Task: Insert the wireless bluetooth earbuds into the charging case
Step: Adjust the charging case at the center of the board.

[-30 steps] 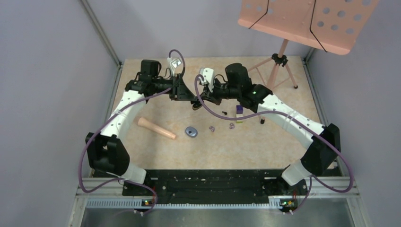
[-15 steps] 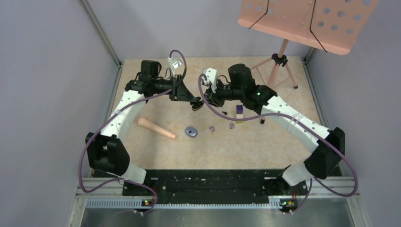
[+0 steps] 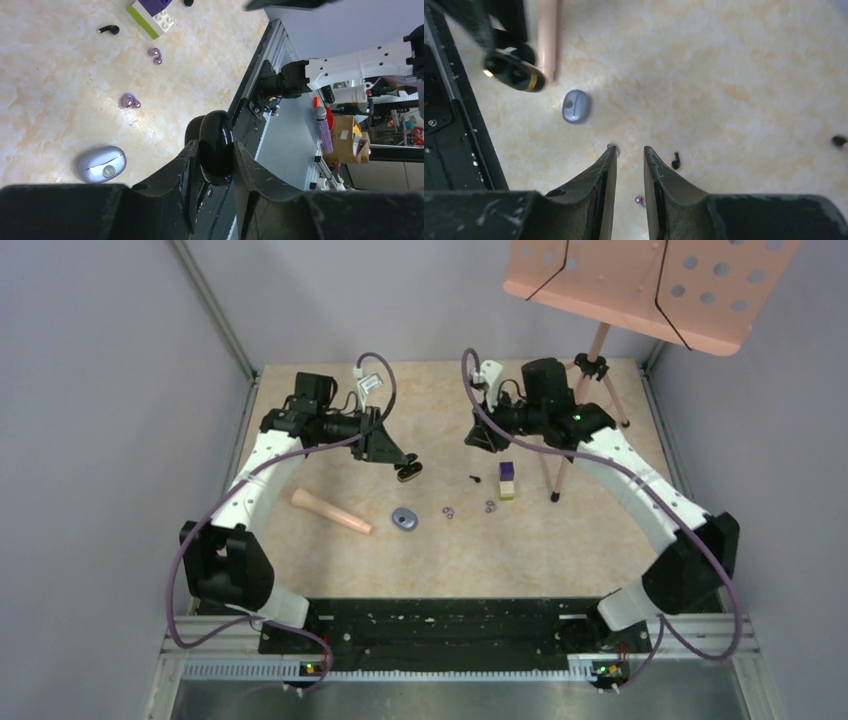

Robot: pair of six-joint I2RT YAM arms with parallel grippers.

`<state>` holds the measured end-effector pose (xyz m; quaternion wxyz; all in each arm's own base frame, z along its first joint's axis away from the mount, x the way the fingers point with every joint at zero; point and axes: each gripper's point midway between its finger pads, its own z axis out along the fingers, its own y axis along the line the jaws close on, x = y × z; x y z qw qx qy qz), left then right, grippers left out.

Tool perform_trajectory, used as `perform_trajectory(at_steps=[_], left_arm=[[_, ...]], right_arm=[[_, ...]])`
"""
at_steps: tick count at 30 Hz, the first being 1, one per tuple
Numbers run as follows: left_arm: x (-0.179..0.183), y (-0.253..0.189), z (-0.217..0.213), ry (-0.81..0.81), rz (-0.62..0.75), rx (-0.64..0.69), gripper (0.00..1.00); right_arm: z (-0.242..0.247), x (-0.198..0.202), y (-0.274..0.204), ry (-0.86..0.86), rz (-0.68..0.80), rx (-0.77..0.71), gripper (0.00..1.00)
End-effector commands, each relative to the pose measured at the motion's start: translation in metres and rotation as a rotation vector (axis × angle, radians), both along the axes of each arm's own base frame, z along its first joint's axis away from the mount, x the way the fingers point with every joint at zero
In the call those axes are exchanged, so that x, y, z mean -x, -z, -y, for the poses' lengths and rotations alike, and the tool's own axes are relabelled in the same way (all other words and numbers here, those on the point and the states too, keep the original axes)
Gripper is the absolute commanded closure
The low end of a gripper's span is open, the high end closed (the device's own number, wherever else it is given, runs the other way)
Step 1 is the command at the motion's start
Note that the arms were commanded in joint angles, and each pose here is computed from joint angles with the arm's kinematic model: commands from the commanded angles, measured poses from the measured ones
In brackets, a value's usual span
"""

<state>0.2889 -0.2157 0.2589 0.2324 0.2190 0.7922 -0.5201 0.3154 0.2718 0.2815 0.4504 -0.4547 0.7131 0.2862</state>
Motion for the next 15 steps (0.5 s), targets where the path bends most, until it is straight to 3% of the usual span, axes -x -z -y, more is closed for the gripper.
perform_trajectory(at_steps=[1,7,15], left_arm=[[0.008,-0.003,-0.011,0.012,0.054,-0.011,1.00],[0.007,-0.005,-0.023,-0.035,0.064,-0.023,1.00],[0.008,-0.008,-0.030,-0.069,0.082,-0.021,1.00]], right_arm=[[0.010,-0.018,0.073,0.149,-0.291,0.116,0.76],[0.018,-0.027,0.143,0.324,-0.492,0.199,0.71],[0.023,-0.048,0.196,0.441,-0.563,0.293,0.66]])
